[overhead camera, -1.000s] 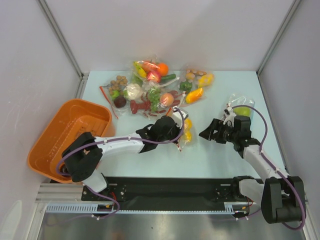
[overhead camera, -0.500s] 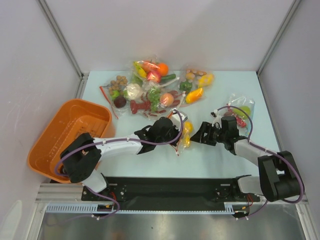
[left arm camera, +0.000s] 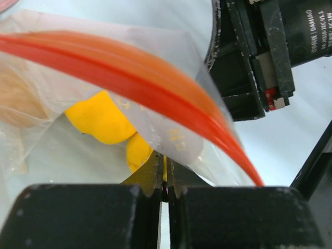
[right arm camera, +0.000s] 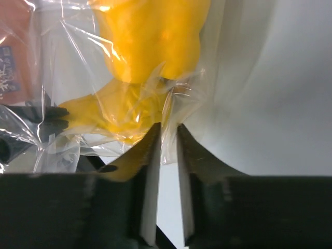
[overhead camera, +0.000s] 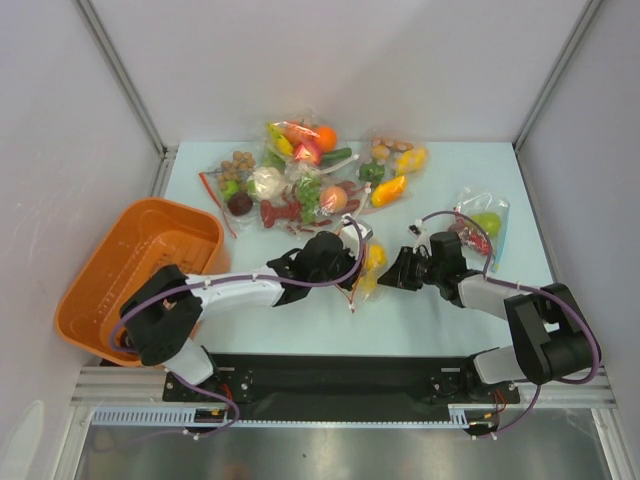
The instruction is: Open the zip-top bag and remove the fake food
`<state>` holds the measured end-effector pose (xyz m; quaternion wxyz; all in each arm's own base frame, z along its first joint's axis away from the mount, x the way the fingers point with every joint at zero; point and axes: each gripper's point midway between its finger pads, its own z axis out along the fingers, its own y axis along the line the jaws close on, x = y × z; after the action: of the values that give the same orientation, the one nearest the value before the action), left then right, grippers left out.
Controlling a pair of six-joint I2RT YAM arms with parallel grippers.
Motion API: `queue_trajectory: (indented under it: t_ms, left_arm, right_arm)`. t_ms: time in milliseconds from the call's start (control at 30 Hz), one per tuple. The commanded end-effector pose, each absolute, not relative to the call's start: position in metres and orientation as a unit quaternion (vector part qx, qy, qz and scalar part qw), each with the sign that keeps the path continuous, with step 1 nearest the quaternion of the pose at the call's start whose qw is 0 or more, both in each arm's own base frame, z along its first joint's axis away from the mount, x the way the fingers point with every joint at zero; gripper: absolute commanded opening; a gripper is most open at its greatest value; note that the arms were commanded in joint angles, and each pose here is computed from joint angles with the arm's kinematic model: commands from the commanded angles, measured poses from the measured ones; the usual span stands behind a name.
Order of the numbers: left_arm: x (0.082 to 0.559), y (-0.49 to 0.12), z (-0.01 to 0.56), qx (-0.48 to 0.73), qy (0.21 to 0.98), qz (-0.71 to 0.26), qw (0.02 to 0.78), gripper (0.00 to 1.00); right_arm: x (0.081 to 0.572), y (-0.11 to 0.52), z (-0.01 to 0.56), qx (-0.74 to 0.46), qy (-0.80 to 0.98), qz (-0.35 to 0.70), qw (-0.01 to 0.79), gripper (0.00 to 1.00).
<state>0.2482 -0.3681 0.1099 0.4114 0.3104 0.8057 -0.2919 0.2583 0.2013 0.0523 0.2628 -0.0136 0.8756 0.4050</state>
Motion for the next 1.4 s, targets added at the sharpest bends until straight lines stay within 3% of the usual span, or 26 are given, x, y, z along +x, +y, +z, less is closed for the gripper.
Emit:
queue_trajectory:
  t_ms: [0,167,733,1100,1367]
  left_arm:
    - [0.256,-0.367,0.134,0.293,0.792,-0.313,0.435,0.00]
    - [0.259,-0.358,0.140,0.287,0.790,-0.313,0.442,0.00]
    - [0.256,-0.324,0.185,0.273,0.779,-0.309,0.473,0.00]
    - [0.238,-0.311,0.257,0.253,0.724,-0.362,0.530,0.00]
    - [0.237,-0.281,0.289,0.235,0.720,-0.332,0.562,0.00]
  right_arm:
    - [0.274,0.201,0.067,-0.016,0.867,0.403,0.294,0.19]
    - [0.277,0.192,0.066,-0.005,0.871,0.388,0.301,0.00]
    - [0.287,0.164,0.056,0.031,0.887,0.341,0.309,0.00]
    - [0.290,0.155,0.059,0.037,0.887,0.334,0.316,0.00]
    - [0.290,0.154,0.064,0.036,0.885,0.335,0.322,0.00]
